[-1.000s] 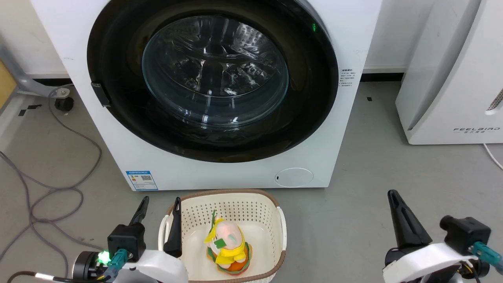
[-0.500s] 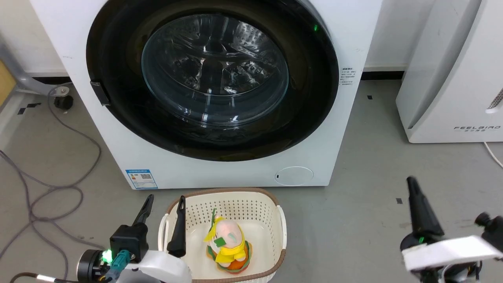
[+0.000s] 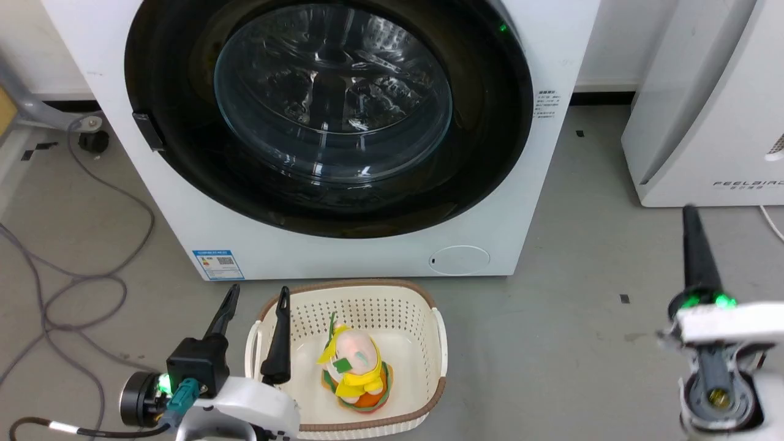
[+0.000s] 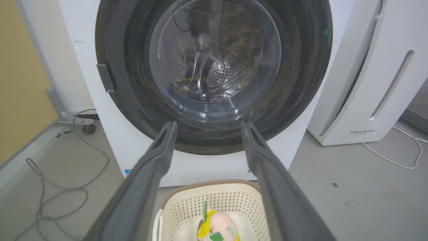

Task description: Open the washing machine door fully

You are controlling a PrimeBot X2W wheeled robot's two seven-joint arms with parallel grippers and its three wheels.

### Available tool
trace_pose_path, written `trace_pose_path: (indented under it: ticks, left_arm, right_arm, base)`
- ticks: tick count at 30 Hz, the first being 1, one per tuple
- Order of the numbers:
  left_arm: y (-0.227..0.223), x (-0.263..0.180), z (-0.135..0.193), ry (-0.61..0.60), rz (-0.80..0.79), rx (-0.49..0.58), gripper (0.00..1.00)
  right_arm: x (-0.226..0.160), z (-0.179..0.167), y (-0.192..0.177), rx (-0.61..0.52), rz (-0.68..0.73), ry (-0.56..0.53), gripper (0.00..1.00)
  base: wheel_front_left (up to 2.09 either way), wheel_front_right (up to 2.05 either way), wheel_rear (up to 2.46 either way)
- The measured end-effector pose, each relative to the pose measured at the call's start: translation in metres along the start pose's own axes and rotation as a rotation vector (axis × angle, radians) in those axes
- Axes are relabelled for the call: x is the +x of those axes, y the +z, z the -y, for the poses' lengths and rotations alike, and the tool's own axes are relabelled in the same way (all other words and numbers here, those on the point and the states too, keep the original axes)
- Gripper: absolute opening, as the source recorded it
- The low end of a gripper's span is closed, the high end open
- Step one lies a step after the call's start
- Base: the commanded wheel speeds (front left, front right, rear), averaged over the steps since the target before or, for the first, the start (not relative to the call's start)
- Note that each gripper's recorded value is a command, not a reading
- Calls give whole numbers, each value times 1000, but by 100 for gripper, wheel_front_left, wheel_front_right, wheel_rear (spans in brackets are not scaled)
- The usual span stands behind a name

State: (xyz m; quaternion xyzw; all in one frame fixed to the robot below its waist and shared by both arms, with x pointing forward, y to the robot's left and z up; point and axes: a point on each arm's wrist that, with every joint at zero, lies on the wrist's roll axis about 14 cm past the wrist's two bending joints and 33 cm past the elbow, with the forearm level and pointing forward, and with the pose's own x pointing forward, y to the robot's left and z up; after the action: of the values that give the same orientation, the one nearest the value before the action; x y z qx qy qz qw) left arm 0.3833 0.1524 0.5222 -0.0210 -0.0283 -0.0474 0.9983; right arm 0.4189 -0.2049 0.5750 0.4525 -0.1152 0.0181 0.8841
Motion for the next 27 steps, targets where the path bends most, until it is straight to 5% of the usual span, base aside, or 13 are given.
trace_pose_path:
  ticks: [15,27]
  left_arm:
    - [-6,19,-5,-1,9,-10,100]
    - [-16,42,-6,-16,10,-30,100]
  right_arm:
    - [94,-12,7,169,-60,43,0]
    - [166,-36,-16,144,-243,101,0]
  base:
    - [0,0,0]
    - [0,0,0]
